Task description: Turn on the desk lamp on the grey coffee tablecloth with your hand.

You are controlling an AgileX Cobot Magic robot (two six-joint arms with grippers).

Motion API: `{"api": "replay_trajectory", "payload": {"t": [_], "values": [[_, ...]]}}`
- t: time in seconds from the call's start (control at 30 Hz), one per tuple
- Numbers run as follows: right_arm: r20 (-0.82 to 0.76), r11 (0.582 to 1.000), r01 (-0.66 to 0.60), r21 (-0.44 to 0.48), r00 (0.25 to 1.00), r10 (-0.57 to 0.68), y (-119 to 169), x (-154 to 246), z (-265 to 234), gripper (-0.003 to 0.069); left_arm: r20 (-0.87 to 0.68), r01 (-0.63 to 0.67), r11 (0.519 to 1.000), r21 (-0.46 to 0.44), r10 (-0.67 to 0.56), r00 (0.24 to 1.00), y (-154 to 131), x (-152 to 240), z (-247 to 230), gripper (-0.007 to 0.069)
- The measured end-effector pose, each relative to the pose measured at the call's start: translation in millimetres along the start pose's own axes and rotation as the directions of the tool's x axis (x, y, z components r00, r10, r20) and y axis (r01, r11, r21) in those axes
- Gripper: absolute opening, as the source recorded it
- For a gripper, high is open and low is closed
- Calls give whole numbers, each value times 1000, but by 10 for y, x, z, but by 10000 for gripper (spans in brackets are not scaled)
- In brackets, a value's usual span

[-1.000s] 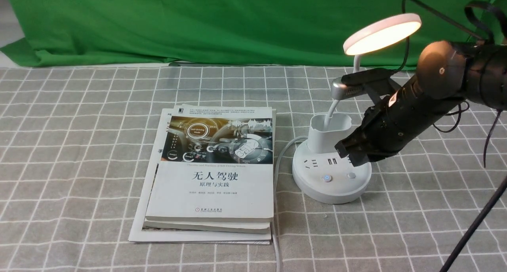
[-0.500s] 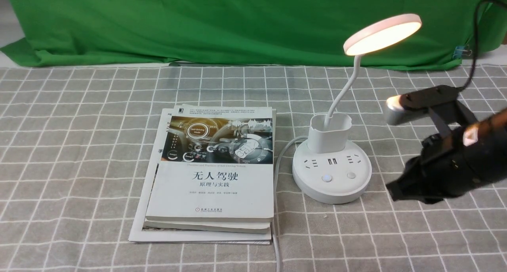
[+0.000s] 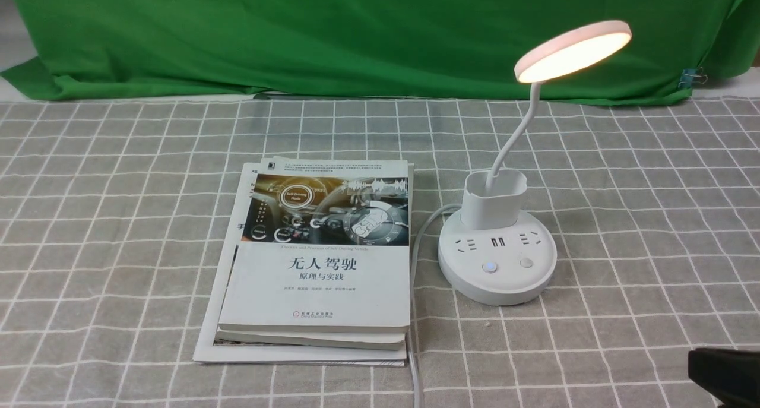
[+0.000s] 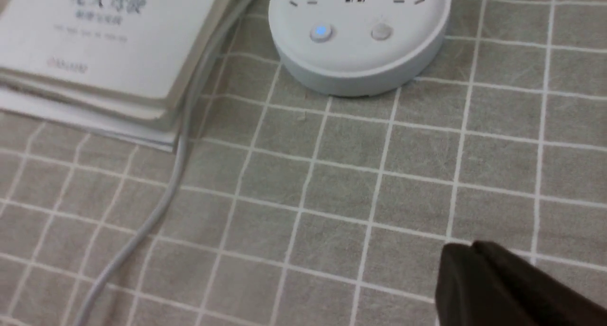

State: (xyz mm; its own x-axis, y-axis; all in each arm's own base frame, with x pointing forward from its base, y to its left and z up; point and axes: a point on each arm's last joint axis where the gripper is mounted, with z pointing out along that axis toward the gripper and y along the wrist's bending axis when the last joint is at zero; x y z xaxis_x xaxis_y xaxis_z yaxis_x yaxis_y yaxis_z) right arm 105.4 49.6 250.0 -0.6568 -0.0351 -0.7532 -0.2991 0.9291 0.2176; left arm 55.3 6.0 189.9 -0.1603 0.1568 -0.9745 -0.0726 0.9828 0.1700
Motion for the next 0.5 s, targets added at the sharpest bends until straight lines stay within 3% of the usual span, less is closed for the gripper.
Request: {"api": "replay_trajectory", "payload": {"t": [0.33,0.5], "values": [[134,998,-52,-24,989,54,-5,62,-184,122,0,0,1000,0,0,1000,0,0,0,19],[263,1000,20,18,965,-24,-55,39,-178,36,0,0,1000,0,0,1000,0,0,0,19]]}}
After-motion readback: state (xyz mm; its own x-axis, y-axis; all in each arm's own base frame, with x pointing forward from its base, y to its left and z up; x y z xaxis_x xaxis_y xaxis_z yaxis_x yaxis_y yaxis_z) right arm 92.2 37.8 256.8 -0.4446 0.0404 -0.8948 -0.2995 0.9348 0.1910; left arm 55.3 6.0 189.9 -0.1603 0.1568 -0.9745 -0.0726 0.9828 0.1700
